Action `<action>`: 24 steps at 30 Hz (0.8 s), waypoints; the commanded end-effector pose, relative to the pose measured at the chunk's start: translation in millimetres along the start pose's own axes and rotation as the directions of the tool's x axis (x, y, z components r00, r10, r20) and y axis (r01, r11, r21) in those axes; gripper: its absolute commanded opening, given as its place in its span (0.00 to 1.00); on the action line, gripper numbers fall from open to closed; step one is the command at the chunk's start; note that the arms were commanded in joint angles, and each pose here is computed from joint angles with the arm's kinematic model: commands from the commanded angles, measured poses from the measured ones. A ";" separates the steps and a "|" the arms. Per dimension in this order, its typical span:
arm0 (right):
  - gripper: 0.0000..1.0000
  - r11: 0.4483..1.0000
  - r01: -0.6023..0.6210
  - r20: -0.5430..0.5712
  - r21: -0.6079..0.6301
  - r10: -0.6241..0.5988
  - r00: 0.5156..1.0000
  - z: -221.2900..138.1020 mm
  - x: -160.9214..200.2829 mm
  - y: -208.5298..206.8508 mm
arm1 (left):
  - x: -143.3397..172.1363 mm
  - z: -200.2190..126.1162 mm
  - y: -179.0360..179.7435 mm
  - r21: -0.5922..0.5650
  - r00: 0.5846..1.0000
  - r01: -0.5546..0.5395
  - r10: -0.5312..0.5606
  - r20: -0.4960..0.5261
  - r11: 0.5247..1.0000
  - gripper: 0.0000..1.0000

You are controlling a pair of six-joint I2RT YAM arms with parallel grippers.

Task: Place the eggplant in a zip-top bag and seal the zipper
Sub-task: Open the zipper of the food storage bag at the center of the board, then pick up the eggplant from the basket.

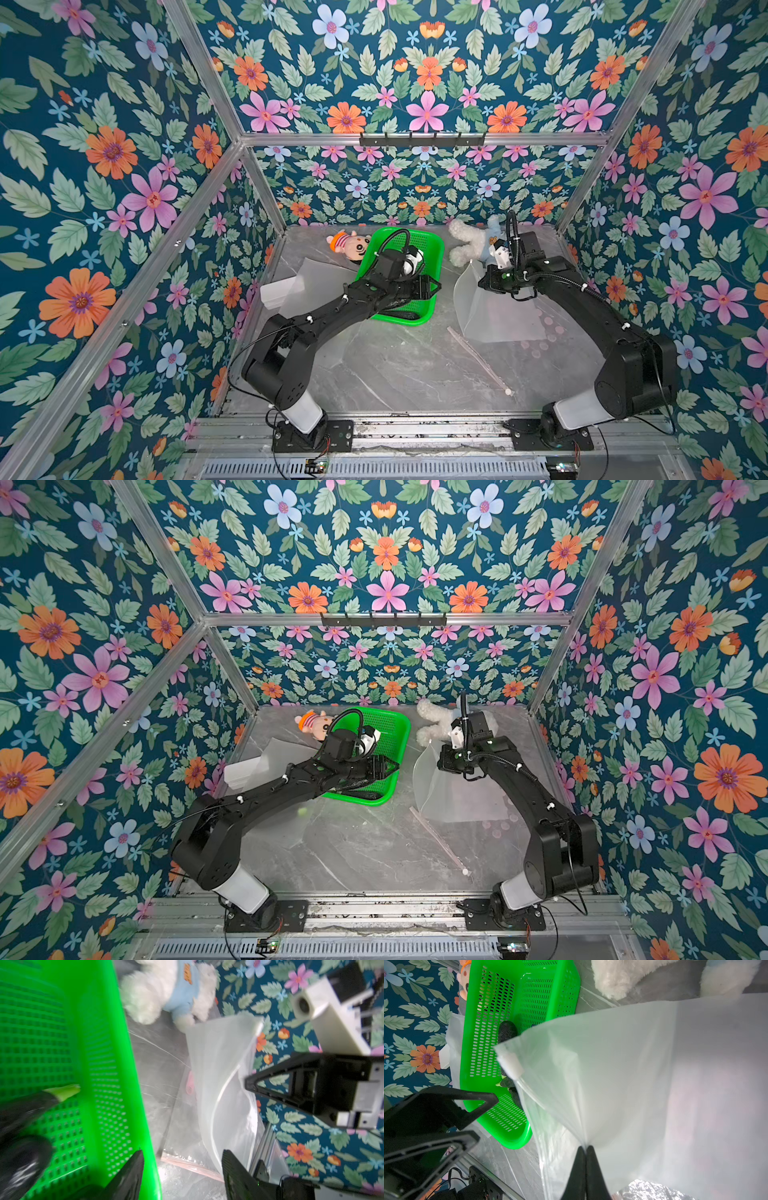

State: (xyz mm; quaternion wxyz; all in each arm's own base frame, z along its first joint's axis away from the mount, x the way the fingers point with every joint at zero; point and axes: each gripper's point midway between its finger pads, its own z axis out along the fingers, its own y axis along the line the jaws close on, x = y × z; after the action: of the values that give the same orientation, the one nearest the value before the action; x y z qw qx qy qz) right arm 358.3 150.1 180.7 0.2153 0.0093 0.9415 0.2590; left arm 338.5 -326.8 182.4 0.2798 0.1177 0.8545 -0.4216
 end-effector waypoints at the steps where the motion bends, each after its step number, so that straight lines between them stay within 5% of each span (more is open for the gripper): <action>1: 0.00 1.000 0.010 0.016 -0.004 -0.010 1.000 1.0 -4.7 0.6 | -16.9 -13.4 18.1 -0.089 0.995 0.063 -0.056 0.081 0.994 0.64; 7: 0.00 1.000 0.012 0.009 -0.005 -0.012 1.000 2.5 -3.8 0.4 | -45.4 -34.6 70.5 -0.316 0.958 0.212 -0.134 0.252 0.925 0.67; 14: 0.00 1.000 0.008 0.005 -0.003 -0.008 1.000 4.3 2.5 -3.1 | -73.3 -29.2 104.6 -0.425 0.918 0.331 -0.182 0.354 0.842 0.71; 24: 0.00 1.000 -0.012 -0.003 -0.009 0.012 1.000 11.7 8.9 -7.3 | -70.6 -26.2 155.5 -0.619 0.868 0.486 -0.261 0.422 0.617 0.71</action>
State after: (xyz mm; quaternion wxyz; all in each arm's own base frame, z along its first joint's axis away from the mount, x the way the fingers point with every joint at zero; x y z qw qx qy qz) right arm 353.8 148.8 162.7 0.2071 0.0116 0.9438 0.2571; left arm 461.7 -234.3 149.9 0.3401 -0.1906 0.9030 -0.1805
